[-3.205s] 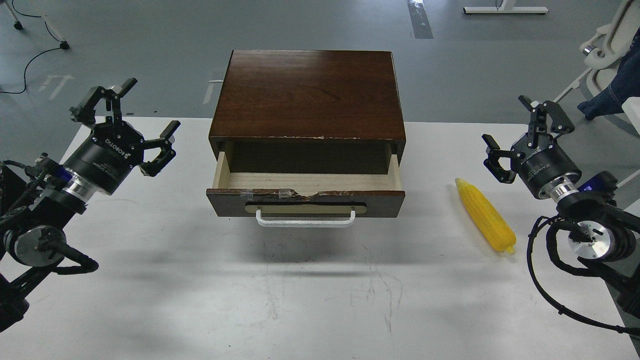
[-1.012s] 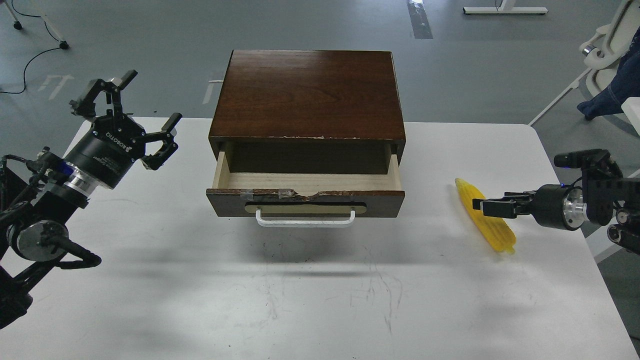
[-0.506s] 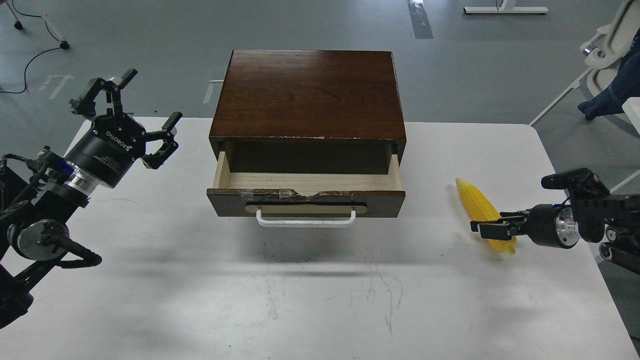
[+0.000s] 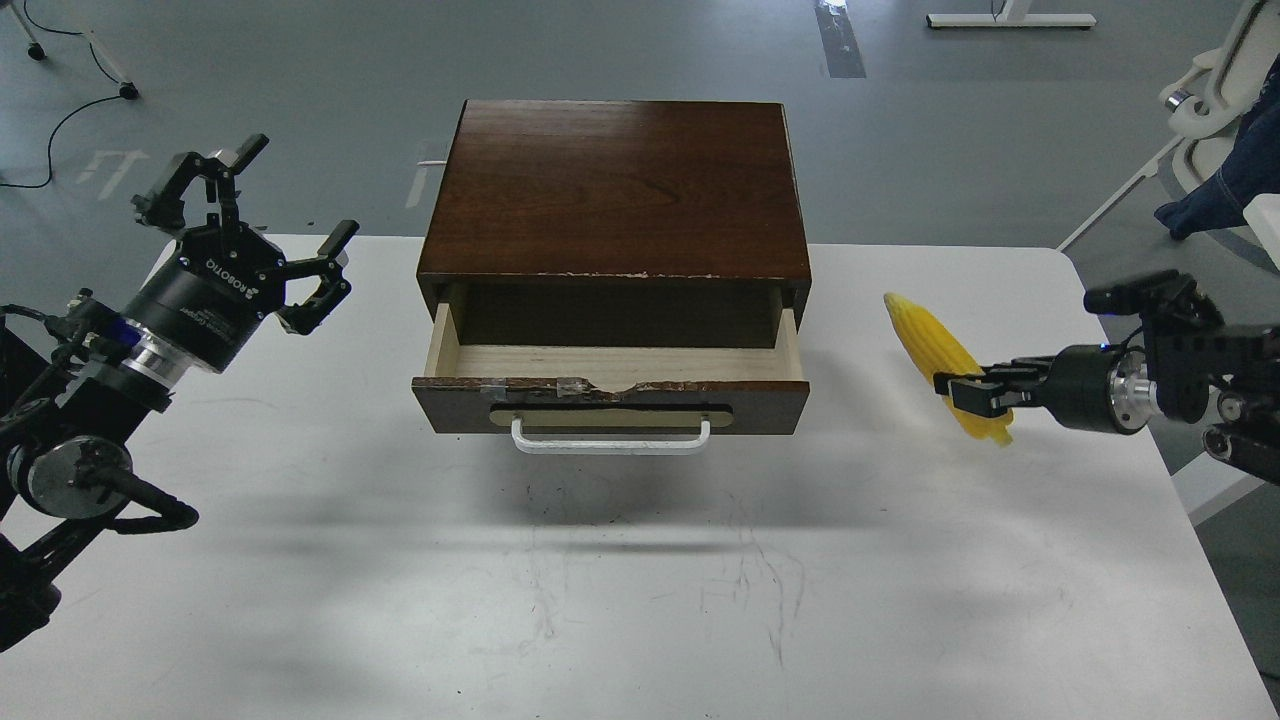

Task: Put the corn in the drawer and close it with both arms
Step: 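Lift the corn cob with the right gripper and carry it over the drawer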

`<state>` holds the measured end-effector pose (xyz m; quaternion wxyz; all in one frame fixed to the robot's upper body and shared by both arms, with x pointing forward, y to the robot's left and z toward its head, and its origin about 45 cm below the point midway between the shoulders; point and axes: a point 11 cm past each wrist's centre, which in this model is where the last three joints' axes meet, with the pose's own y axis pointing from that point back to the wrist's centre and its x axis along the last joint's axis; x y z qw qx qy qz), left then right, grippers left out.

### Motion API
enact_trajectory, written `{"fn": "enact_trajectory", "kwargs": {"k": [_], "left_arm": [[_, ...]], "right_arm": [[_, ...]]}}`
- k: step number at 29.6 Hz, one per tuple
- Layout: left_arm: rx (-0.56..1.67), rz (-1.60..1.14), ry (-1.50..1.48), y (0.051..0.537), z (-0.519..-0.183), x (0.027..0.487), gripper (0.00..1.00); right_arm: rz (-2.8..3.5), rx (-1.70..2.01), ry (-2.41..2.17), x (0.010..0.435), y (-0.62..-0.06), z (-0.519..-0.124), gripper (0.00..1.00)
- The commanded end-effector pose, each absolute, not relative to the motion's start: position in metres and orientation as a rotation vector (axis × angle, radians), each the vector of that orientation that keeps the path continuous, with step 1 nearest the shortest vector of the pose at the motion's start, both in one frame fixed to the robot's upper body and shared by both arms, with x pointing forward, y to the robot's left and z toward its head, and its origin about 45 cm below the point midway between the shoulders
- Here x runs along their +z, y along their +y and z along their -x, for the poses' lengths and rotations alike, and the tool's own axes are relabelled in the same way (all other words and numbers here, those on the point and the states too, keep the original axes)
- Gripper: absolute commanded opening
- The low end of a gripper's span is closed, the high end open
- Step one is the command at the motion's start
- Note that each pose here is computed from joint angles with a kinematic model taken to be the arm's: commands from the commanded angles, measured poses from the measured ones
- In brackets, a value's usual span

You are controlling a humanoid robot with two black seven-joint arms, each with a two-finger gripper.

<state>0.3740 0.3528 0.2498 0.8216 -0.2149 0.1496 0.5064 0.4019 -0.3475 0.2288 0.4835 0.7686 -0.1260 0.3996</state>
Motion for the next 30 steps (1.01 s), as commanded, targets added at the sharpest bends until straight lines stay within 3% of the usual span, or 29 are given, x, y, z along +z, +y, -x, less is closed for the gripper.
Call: {"fn": "enact_trajectory", "kwargs": {"k": [1, 6, 8, 18, 28, 30], "left_arm": [[1.077, 0.457, 0.318, 0.353, -0.374, 0.250, 1.00], [1.076, 0.457, 0.318, 0.352, -0.374, 0.250, 1.00], [1.077, 0.456, 0.317, 0.353, -0.374, 0.250, 1.00], [1.088, 0.439, 0.299, 0.361, -0.373, 0.255, 1.00], [1.087, 0.427, 0.303, 0.361, -0.372, 0.252, 1.00], [1.088, 0.425, 0.306, 0.361, -0.372, 0.251, 1.00]], "right_arm": [[-1.863, 1.123, -0.318, 0.292, -0.319, -0.425, 0.19], [-1.881, 1.250, -0.206, 0.348, -0.265, -0.431, 0.20], [-1.870, 1.331, -0.073, 0.362, -0.217, -0.431, 0.20], [-1.743, 1.469, 0.325, 0.344, -0.115, -0.413, 0.20], [-1.579, 1.537, 0.524, 0.326, -0.097, -0.403, 0.21], [-1.570, 1.534, 0.532, 0.324, -0.098, -0.403, 0.25]]}}
